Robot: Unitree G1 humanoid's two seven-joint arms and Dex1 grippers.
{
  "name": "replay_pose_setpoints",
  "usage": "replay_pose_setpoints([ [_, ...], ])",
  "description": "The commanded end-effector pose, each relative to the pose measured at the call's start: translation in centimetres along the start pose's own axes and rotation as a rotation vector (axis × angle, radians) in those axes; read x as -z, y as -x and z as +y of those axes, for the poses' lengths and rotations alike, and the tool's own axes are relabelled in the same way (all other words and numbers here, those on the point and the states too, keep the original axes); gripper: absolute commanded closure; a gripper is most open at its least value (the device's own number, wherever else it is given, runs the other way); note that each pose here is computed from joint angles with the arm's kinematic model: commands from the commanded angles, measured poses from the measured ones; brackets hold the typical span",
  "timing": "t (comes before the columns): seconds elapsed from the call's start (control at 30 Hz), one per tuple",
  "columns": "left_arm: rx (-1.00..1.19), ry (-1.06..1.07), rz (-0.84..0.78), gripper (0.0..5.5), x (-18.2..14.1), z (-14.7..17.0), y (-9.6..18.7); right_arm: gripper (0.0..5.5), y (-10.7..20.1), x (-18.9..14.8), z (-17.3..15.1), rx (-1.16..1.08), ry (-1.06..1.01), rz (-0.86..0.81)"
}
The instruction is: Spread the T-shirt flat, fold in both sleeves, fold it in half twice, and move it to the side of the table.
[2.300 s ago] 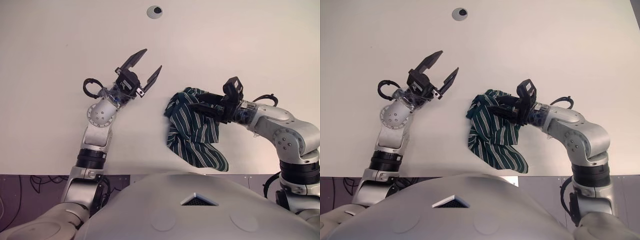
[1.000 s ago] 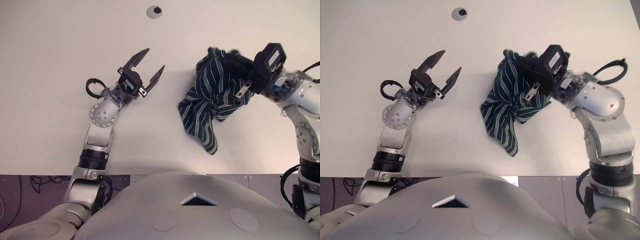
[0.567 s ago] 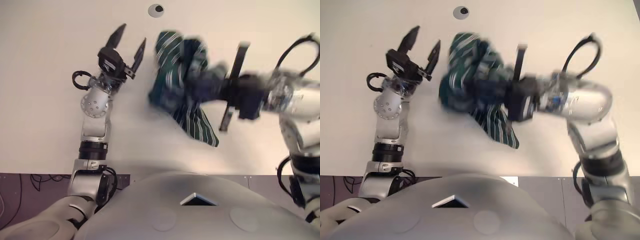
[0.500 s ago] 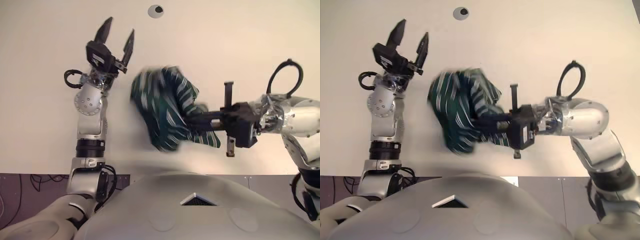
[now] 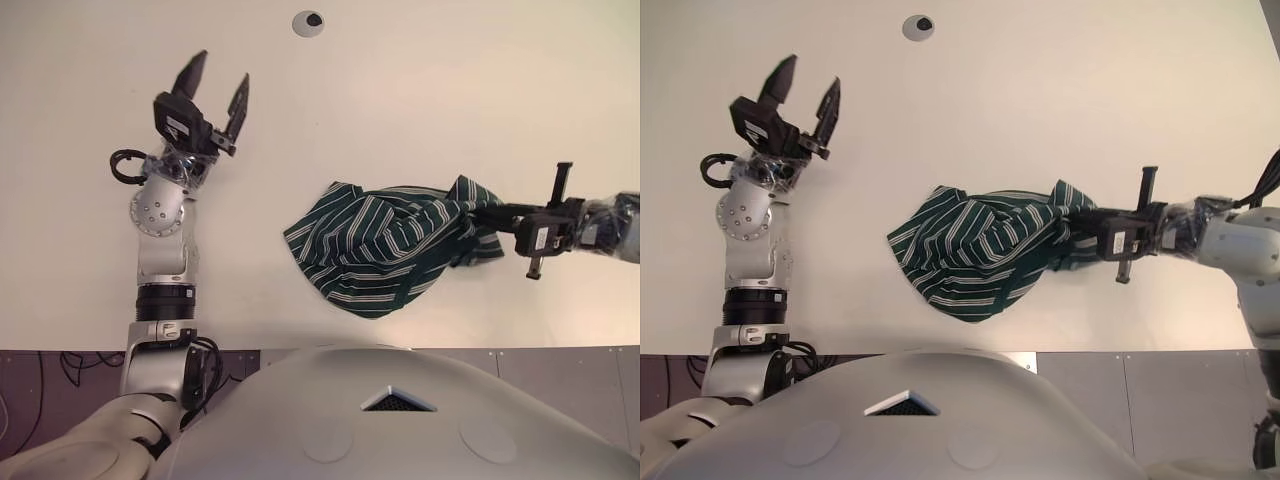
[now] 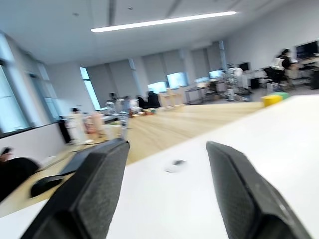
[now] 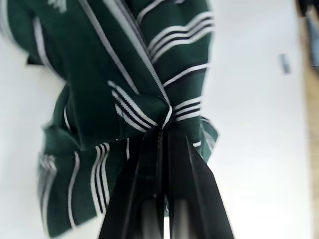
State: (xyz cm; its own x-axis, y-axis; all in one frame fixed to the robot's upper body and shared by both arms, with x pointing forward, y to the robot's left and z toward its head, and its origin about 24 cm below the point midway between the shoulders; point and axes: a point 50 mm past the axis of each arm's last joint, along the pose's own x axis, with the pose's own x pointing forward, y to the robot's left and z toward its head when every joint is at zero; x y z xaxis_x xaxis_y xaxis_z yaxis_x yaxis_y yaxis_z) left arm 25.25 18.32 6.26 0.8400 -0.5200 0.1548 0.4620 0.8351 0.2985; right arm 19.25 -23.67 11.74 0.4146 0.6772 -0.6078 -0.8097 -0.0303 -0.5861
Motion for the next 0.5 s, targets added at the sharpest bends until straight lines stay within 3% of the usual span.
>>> replay_pose_setpoints([
  [0.03,0.409,-0.058,0.066,2.67,0.8,-5.2,2.3,5.48,0.0,-0.1,-1.3,0.064,0.007,0.000],
  [0.13,0.750,-0.082,0.115,2.67,0.9,-8.5,5.6,5.48,0.0,-0.3,-1.5,0.073,0.000,-0.013],
  [0.23,0.943,-0.064,0.124,2.67,0.4,-9.9,8.0,5.48,-0.1,-0.5,-1.7,0.076,0.001,-0.020],
  [0.5,1.095,0.049,0.138,2.67,-0.5,-12.5,9.7,5.48,-0.3,-0.4,-1.4,0.087,0.000,-0.027],
])
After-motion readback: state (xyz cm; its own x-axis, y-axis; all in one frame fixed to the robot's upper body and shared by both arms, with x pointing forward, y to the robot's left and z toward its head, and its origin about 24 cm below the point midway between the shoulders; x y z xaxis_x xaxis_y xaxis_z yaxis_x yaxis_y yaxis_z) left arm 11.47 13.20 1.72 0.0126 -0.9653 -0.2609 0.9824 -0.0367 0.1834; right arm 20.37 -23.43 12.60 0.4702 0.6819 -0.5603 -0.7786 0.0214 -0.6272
